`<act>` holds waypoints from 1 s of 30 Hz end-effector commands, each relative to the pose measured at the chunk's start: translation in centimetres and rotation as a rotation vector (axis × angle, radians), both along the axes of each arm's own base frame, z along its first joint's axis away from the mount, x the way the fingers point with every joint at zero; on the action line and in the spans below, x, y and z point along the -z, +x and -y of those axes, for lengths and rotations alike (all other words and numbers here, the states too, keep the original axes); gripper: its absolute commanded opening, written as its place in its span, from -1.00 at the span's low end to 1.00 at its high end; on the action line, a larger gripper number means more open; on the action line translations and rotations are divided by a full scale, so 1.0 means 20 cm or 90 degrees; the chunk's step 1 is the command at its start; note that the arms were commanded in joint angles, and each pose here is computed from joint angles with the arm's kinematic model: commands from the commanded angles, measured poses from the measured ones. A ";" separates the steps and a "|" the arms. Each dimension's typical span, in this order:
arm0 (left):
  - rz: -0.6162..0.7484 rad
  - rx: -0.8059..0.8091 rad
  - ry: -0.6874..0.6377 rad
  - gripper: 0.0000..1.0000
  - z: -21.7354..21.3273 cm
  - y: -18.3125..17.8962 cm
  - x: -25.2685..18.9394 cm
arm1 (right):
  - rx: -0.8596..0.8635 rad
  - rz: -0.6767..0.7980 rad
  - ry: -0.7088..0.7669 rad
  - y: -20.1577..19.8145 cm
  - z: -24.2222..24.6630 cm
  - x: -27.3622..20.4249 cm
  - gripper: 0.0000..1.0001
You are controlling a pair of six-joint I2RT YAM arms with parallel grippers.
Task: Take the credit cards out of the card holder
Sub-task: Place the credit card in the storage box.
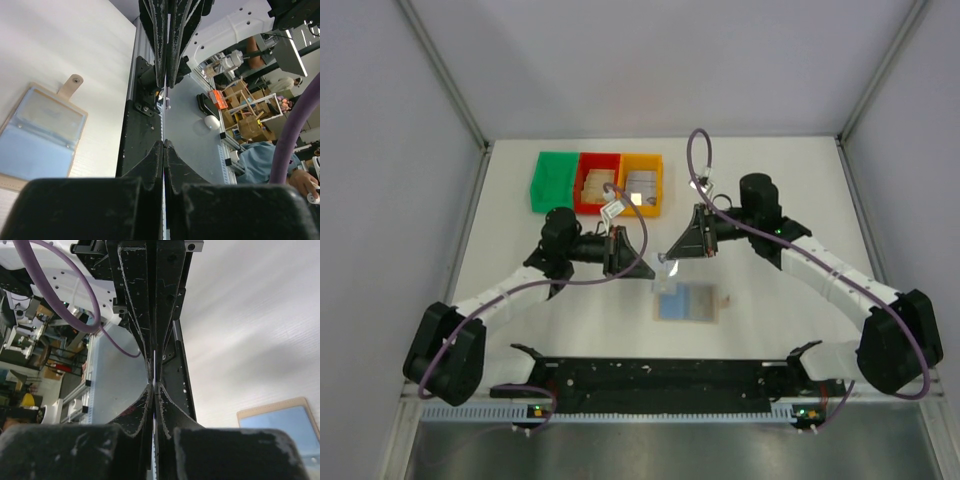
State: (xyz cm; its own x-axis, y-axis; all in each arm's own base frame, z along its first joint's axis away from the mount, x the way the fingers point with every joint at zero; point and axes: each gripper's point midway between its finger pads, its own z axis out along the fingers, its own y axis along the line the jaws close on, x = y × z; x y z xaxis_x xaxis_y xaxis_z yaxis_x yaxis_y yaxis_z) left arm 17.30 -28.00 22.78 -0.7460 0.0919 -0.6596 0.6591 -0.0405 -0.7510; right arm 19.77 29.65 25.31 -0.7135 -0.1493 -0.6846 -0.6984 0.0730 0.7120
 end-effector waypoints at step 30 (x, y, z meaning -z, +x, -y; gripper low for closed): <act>0.120 -0.303 -0.196 0.29 -0.03 0.21 -0.52 | 0.306 0.132 0.399 0.09 0.17 -0.65 -1.00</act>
